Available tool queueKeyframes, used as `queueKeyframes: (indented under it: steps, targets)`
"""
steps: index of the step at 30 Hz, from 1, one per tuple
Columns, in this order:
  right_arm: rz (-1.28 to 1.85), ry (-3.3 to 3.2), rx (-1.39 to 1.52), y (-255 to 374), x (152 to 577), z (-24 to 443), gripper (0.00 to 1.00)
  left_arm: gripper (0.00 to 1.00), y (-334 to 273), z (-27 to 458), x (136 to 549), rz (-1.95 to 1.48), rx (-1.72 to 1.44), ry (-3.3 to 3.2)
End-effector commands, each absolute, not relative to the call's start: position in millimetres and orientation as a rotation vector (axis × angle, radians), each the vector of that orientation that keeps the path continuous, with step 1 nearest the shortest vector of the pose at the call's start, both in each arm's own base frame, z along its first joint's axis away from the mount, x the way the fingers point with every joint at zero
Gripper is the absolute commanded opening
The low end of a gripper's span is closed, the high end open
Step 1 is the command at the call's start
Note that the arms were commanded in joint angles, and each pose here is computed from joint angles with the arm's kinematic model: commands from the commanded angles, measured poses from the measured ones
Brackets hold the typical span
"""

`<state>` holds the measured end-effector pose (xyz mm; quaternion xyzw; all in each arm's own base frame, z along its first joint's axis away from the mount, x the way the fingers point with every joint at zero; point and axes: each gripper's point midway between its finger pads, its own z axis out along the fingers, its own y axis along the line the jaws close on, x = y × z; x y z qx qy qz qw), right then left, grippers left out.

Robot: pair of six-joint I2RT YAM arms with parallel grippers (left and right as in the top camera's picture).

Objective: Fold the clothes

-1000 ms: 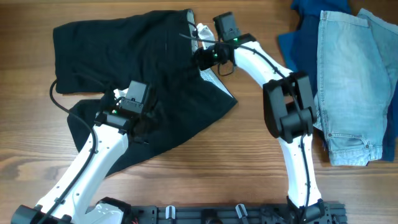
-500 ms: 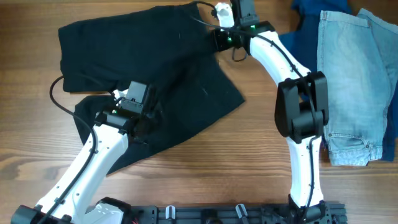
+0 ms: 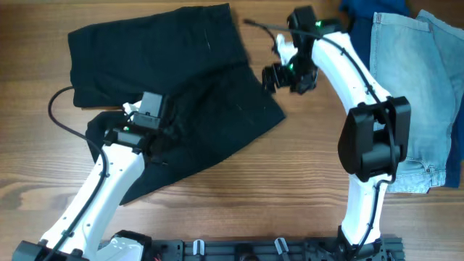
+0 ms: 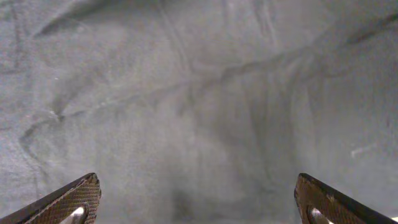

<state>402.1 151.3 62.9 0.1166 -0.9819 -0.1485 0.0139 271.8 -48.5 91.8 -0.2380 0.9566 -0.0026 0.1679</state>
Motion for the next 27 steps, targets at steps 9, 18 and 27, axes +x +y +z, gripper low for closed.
queueKeyframes:
  steps: [9,18,27]
  targets:
    - [-0.574,-2.9,0.342,160.1,357.5,14.1,0.35,1.0,-37.4,96.6,283.0,0.002,-0.734,2.661]
    - [-0.291,-2.957,-0.07,92.5,364.5,24.3,0.04,1.0,-37.5,96.6,283.2,0.001,-0.734,2.661]
    - [-0.33,-2.904,-0.274,14.0,360.0,27.2,0.04,1.0,-37.9,97.2,284.7,-0.003,-0.734,2.654]
